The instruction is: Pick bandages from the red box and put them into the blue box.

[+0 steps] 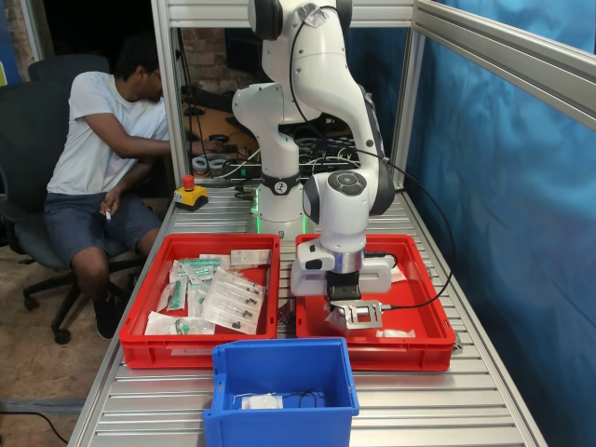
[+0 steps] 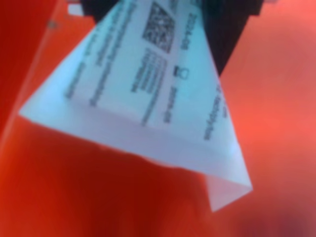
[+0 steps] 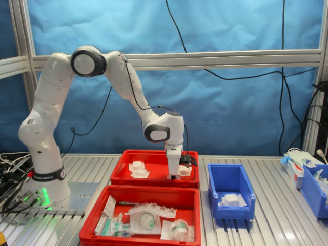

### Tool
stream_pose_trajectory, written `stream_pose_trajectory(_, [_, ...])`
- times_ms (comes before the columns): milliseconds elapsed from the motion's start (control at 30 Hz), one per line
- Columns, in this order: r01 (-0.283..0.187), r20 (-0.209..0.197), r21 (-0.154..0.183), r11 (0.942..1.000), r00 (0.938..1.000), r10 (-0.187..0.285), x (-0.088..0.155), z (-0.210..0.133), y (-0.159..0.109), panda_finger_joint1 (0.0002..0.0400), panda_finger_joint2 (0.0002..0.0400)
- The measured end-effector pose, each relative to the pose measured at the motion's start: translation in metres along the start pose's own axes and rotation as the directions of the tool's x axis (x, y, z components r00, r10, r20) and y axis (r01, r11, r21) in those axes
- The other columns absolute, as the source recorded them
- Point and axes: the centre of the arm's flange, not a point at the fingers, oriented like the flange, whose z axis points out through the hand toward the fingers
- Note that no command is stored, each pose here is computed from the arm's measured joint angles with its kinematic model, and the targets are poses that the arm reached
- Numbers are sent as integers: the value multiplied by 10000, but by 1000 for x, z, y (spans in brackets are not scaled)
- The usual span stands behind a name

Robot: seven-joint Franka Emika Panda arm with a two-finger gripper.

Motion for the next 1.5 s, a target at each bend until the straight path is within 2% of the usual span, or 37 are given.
stream_pose_trajectory(133, [-27, 24, -42, 10000, 10000, 27, 2, -21, 0, 77, 77])
stream_pose_trajectory(267, [-64, -119, 155, 9999, 9999, 66, 6, -52, -2, 77, 77])
stream_pose_trajectory(433, [-115, -505, 698, 9975, 9986, 150, 15, -98, -8, 77, 77])
stream_pose_trajectory(500, [-184, -879, 1208, 9925, 9957, 292, 26, -134, -13, 77, 77])
stream_pose_trajectory(633, [-303, -1323, 1790, 9834, 9897, 546, 43, -173, -17, 77, 77])
stream_pose_trajectory(667, [-385, -1556, 2092, 9771, 9852, 721, 53, -194, -17, 77, 77])
stream_pose_trajectory(700, [-430, -1675, 2246, 9735, 9824, 821, 59, -204, -17, 77, 77])
stream_pose_trajectory(733, [-584, -2016, 2680, 9616, 9727, 1153, 77, -234, -15, 77, 77])
stream_pose_trajectory(867, [-802, -2419, 3184, 9445, 9566, 1628, 102, -269, -8, 77, 77])
stream_pose_trajectory(900, [-802, -2419, 3184, 9445, 9566, 1628, 102, -269, -8, 77, 77])
stream_pose_trajectory(933, [-908, -2591, 3392, 9363, 9478, 1858, 113, -285, -3, 77, 77])
stream_pose_trajectory(1033, [-1062, -2816, 3646, 9251, 9344, 2182, 130, -304, 4, 77, 77])
stream_pose_trajectory(1067, [-1150, -2951, 3791, 9182, 9254, 2378, 140, -315, 9, 77, 77])
stream_pose_trajectory(1133, [-1231, -3073, 3914, 9119, 9167, 2556, 149, -325, 13, 77, 77])
stream_pose_trajectory(1267, [-1352, -3277, 4077, 9031, 9014, 2829, 165, -338, 19, 77, 77])
stream_pose_trajectory(1300, [-1395, -3360, 4109, 9010, 8955, 2919, 172, -341, 20, 77, 77])
stream_pose_trajectory(1433, [-1467, -3476, 4070, 9016, 8879, 3014, 184, -339, 18, 77, 77])
stream_pose_trajectory(1500, [-1510, -3521, 3955, 9060, 8861, 3014, 191, -330, 14, 77, 77])
